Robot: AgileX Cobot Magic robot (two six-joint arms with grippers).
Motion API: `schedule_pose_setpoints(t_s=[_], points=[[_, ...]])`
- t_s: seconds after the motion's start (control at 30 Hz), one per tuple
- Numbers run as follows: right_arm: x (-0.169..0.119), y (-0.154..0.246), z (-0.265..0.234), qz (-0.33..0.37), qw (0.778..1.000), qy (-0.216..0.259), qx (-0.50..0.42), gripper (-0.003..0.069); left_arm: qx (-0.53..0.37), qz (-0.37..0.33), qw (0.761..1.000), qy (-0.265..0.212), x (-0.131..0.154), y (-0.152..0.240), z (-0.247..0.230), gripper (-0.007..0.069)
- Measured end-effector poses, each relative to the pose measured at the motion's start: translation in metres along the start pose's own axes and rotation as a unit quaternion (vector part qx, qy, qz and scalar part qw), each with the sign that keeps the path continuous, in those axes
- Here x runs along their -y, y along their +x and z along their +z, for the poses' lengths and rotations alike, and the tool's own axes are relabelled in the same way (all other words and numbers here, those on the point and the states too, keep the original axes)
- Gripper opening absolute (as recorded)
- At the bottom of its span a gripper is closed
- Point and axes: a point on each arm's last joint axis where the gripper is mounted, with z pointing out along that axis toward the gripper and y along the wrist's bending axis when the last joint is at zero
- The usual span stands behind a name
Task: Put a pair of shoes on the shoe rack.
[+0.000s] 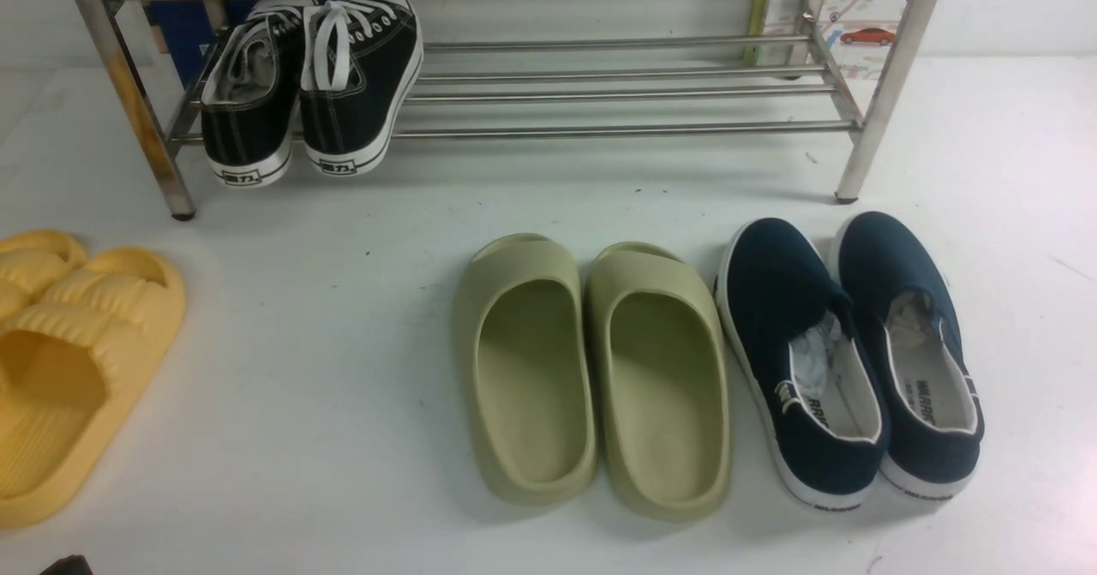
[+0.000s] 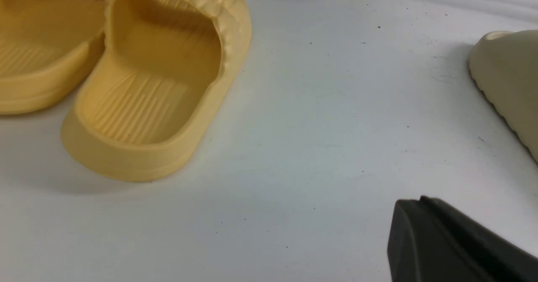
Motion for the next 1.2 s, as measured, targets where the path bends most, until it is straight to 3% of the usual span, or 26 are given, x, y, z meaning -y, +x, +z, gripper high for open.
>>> schedule_pose_setpoints(t_s=[1.2], points=[[0.0,0.0,0.0,0.0,1.0,0.0,0.0,0.0246,0.0,-0.001,1.0,0.0,0.0,0.0,0.0,0.0]])
